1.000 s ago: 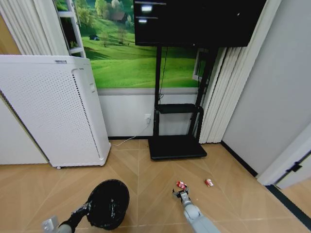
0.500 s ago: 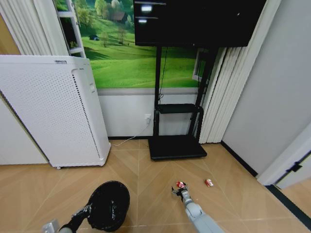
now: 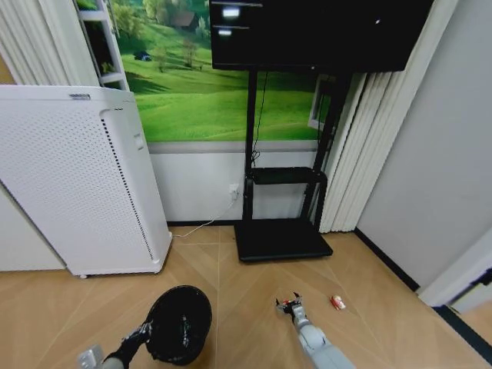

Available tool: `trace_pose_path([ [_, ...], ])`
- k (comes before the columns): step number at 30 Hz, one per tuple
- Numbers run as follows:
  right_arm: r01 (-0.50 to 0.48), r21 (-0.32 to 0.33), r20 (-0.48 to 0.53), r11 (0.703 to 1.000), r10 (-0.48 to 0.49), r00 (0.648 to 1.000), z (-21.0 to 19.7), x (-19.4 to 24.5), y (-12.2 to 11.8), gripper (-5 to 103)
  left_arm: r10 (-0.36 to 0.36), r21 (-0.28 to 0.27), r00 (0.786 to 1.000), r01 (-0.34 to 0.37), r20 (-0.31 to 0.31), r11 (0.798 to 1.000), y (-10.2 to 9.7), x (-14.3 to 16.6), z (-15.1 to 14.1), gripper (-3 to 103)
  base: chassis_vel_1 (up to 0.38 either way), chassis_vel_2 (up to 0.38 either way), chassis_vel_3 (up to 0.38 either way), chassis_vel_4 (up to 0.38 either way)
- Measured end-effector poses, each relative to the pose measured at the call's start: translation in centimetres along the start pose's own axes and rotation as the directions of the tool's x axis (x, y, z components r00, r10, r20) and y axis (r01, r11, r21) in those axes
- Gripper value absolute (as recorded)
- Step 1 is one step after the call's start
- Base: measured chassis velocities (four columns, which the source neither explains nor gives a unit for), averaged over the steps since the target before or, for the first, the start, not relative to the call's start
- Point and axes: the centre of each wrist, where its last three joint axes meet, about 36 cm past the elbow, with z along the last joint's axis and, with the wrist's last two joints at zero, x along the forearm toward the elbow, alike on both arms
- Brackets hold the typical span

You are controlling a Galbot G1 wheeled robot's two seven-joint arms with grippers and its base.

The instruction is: Pick up the trash bin and place the garbage on the floor into it.

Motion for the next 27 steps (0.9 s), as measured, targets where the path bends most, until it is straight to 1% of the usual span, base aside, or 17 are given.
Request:
trace_pose_path([
  [3,0.008,-0.015,0.039,1.0,-0.008,0.999,0.5,0.6,0.2,100,-0.005,0.002,1.0,0.005,0.001,1.0,0.2,0.2,0.0,7,-0.251,0.101,0.192,-0.049],
  [7,0.011,-0.025,0.045,1.0,-0.01,0.999,0.6,1.8,0.3,100,-0.007,0.003,1.0,0.007,0.003,1.0,0.3,0.4,0.0,7,-0.121,0.012,0.106,0.038],
  [8,0.008,-0.031,0.038,0.999,-0.007,0.999,0.8,2.9,0.0,100,-0.01,0.004,1.0,0.01,0.004,1.0,0.5,0.5,0.0,7,-0.052,-0.041,-0.033,-0.003],
  [10,0.011,-0.021,0.016,1.0,-0.01,1.0,1.8,5.0,-0.7,100,-0.017,0.003,1.0,0.017,0.003,1.0,0.9,0.8,0.0,7,0.066,-0.036,-0.088,0.042],
  [13,0.016,-0.013,0.003,1.0,-0.016,1.0,2.3,5.8,-1.0,100,-0.021,0.003,1.0,0.021,0.002,1.0,1.1,0.9,0.0,7,0.092,-0.034,-0.098,0.059],
  [15,0.034,0.005,-0.02,0.999,-0.034,0.999,3.2,6.6,-1.2,100,-0.028,0.006,1.0,0.028,0.006,1.0,1.5,1.3,-0.2,7,0.076,-0.037,-0.061,0.01],
  [17,0.045,0.021,-0.039,0.999,-0.044,0.998,3.6,6.7,-1.3,100,-0.034,0.009,0.999,0.034,0.009,0.999,1.8,1.5,-0.3,7,0.0,0.0,0.0,0.0],
  [18,0.065,0.04,-0.067,0.997,-0.062,0.996,4.0,6.7,-1.5,100,-0.04,0.011,0.999,0.04,0.012,0.999,2.0,1.7,-0.3,7,0.0,0.0,0.0,0.0],
  [19,0.065,0.04,-0.067,0.997,-0.062,0.996,4.0,6.7,-1.5,100,-0.04,0.011,0.999,0.04,0.012,0.999,2.0,1.7,-0.3,7,0.0,0.0,0.0,0.0],
  [20,0.086,0.056,-0.092,0.995,-0.08,0.993,4.4,6.6,-1.7,100,-0.043,0.013,0.999,0.043,0.016,0.999,2.1,2.0,-0.3,7,0.0,0.0,0.0,0.0],
  [23,0.099,0.072,-0.114,0.992,-0.091,0.989,4.7,5.6,-1.9,100,-0.046,0.019,0.999,0.045,0.021,0.999,2.2,2.4,-0.1,7,0.0,0.0,0.0,0.0],
  [27,0.108,0.075,-0.121,0.991,-0.099,0.988,5.0,4.5,-2.0,100,-0.049,0.02,0.999,0.048,0.024,0.999,2.2,2.6,0.1,7,0.0,0.0,0.0,0.0],
])
